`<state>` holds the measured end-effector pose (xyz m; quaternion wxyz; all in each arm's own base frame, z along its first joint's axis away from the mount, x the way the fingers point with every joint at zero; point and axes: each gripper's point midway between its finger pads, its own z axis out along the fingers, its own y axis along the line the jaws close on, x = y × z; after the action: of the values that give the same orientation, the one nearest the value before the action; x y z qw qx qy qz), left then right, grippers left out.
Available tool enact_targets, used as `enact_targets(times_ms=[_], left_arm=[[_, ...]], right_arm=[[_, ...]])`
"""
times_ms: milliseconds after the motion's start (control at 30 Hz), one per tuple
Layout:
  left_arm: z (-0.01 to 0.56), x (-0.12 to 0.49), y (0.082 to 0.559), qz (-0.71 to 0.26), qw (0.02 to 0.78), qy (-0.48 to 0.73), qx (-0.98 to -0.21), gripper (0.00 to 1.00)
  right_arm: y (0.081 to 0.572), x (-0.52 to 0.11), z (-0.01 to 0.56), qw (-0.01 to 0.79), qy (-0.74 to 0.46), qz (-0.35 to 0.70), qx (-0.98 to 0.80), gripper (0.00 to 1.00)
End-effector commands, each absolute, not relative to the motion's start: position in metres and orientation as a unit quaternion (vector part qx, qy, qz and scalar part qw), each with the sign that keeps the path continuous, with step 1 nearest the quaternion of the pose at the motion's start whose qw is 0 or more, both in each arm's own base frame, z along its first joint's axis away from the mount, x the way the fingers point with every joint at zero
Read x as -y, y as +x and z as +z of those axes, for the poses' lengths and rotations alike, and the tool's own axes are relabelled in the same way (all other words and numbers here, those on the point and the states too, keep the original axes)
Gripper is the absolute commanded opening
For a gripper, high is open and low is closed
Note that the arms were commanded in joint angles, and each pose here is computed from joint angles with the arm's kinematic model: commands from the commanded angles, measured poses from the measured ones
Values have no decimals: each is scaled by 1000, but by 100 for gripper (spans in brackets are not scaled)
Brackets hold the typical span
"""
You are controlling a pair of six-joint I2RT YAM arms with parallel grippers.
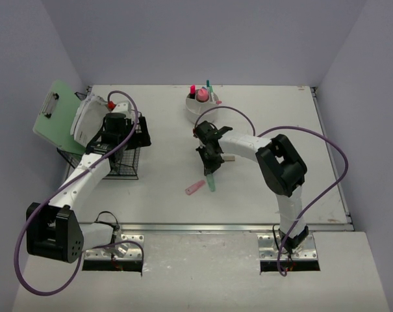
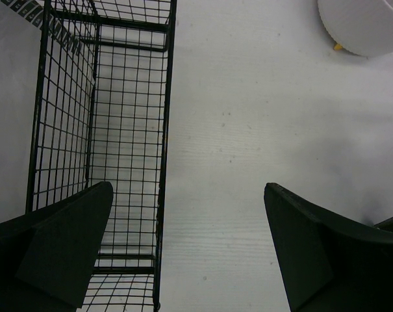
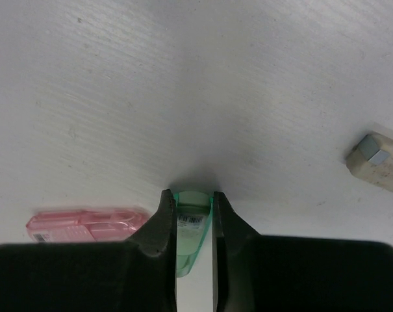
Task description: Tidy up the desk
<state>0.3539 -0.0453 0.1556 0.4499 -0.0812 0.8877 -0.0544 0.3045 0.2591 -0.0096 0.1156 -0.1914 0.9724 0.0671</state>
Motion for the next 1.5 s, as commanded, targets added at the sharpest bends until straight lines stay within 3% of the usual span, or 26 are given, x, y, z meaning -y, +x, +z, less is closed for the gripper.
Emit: enact_targets(times_ms=[0,233,567,700,1000,1467], left_arm=[[173,49,364,-64,471,-85,-876,100],[175,50,365,-67,473,-86,-875,100],[180,49,367,-65,479,-86,-871,100],[179,49,369,-65,479,-86,-871,100],[179,45,372,-55,479,-85,-872,100],[167,49,384,-60,468,-81,-878,100]], right_arm=[[333,-267,38,183,-206,80,-958,0],[378,-272,108,299,-228,102,-921,0],[477,-272,269,652,-211,39,-727,0],[504,-256,297,747,-178,-20,-641,0],[542,-269,313,794,-154,-13,-587,0],[569,-259,246,762,-144,-15,-631,0]])
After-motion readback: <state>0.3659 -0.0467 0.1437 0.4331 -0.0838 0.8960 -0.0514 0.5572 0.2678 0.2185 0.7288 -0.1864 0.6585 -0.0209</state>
